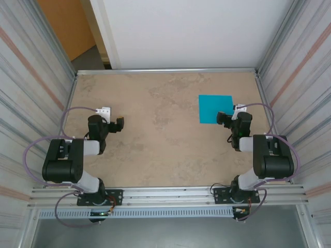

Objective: Fold a paper plane with a square sheet of paper (pick it up from the middle)
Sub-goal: Move the square sheet of paper to the center of the table.

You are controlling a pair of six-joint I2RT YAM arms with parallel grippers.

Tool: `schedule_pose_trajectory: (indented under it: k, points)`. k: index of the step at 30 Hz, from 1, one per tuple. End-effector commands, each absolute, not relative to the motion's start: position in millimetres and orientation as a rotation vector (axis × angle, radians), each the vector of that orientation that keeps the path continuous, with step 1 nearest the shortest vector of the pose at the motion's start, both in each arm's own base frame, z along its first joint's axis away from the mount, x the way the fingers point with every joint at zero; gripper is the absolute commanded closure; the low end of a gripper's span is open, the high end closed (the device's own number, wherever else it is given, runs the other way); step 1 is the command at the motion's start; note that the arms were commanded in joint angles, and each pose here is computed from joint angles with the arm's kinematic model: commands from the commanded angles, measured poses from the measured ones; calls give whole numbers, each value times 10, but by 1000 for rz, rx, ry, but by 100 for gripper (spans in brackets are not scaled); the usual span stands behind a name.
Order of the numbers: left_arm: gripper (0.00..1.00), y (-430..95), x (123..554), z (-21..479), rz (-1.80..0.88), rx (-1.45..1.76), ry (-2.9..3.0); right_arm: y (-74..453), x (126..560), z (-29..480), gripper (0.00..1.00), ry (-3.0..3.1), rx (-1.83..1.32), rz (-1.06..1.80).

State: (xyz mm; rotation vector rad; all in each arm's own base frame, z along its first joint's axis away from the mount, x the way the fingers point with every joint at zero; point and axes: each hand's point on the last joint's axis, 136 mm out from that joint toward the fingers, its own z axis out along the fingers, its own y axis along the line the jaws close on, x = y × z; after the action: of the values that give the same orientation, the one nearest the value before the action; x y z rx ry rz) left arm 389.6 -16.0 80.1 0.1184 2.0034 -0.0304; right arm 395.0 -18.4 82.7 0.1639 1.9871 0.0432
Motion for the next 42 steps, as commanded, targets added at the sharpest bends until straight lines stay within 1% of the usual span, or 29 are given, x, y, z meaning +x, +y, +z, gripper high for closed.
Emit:
schedule_pose_trajectory:
  k: [1,31,35,38,40,42]
  points:
    - [1,-175,3957,908,-21,138,1965,-195,3944,808,1,1986,145,11]
    - [1,-148,3954,921,-32,122,1959,-201,3946,835,1,1976,146,14]
    - [1,10,3939,1048,20,24,1959,-150,3992,1032,1,2035,119,-5]
    - [1,50,3895,1221,30,-4,1966,-156,4016,1247,1,2040,131,-79]
    - [1,57,3853,1348,15,-35,1991,-135,4037,1410,1,2034,191,-60]
    - [1,47,3818,1523,-22,-85,2006,-128,4053,1543,1,2060,322,15]
